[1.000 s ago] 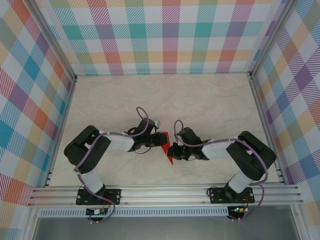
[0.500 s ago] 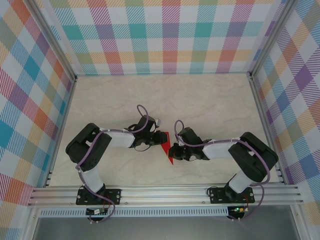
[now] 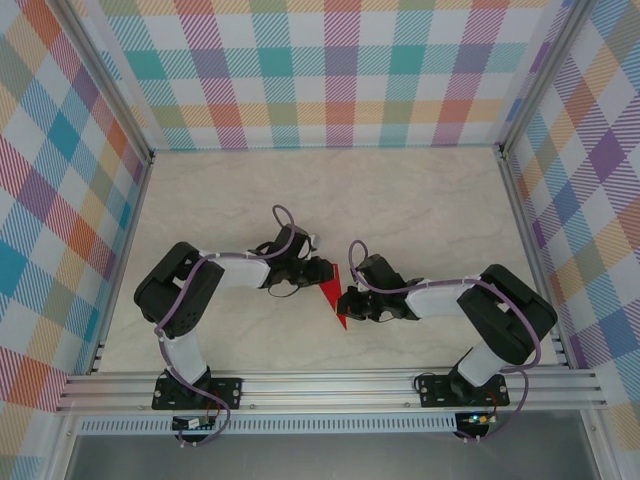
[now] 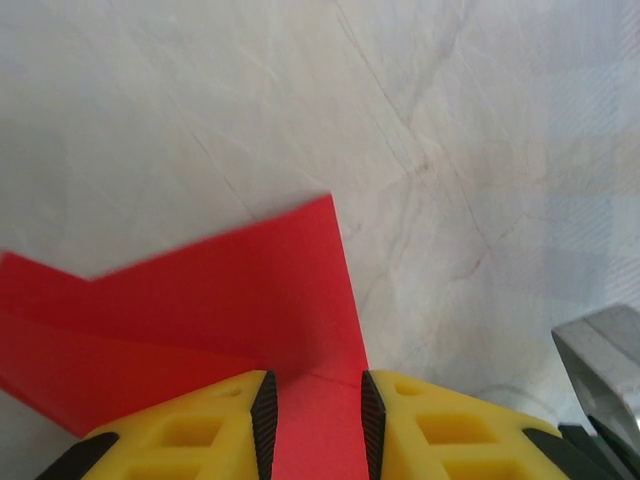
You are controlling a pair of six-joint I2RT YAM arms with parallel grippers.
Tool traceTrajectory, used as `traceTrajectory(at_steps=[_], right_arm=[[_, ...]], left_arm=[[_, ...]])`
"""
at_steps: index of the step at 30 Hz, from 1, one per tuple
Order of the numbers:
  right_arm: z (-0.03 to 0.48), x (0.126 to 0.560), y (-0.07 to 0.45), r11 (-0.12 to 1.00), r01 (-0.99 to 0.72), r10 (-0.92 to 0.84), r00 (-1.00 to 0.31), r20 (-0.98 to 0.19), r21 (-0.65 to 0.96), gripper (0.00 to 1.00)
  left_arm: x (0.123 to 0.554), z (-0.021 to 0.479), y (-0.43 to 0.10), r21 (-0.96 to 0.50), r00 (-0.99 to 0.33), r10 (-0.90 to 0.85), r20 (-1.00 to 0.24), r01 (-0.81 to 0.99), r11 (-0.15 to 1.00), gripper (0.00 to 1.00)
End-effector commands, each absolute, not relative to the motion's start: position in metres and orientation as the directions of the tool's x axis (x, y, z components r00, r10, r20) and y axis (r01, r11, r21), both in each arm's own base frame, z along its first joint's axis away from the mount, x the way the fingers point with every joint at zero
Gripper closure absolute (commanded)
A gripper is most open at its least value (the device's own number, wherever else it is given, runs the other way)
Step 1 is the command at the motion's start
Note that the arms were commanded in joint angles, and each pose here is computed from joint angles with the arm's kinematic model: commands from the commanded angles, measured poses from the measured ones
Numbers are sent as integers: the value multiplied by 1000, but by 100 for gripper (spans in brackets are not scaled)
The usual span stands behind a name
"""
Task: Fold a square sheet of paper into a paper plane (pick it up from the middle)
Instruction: Fold the wing for the fifth time at the center of the table.
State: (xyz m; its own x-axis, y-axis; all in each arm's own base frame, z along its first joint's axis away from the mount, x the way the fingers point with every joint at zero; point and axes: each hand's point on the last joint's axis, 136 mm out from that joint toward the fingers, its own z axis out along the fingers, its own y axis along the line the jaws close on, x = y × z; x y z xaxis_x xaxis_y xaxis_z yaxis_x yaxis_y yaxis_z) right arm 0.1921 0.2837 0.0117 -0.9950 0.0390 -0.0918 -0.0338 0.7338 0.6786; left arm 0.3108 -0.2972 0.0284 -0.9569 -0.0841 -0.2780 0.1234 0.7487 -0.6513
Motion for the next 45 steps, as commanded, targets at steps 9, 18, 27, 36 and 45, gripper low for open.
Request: traceTrajectory(at_steps=[9, 18, 27, 36, 45], right_arm=[[-35, 145, 230, 871, 75, 36, -995, 90, 486, 95], [-33, 146, 232, 865, 69, 30, -996, 87, 497, 95], [-29, 151, 239, 855, 54, 18, -997, 74, 516, 94], [-24, 156, 244, 848, 46, 16, -998, 62, 528, 94], [-24, 158, 243, 849, 45, 25, -999, 46, 527, 93]], left_arm=[[354, 9, -252, -515, -927, -170, -335, 29, 857, 68], [366, 22, -247, -514, -915, -155, -373, 65, 855, 68], [381, 60, -244, -510, -894, -144, -423, 103, 854, 66], [336, 97, -262, -611, -898, -134, -419, 170, 773, 66], [308, 76, -291, -655, -925, -119, -361, 161, 738, 67]])
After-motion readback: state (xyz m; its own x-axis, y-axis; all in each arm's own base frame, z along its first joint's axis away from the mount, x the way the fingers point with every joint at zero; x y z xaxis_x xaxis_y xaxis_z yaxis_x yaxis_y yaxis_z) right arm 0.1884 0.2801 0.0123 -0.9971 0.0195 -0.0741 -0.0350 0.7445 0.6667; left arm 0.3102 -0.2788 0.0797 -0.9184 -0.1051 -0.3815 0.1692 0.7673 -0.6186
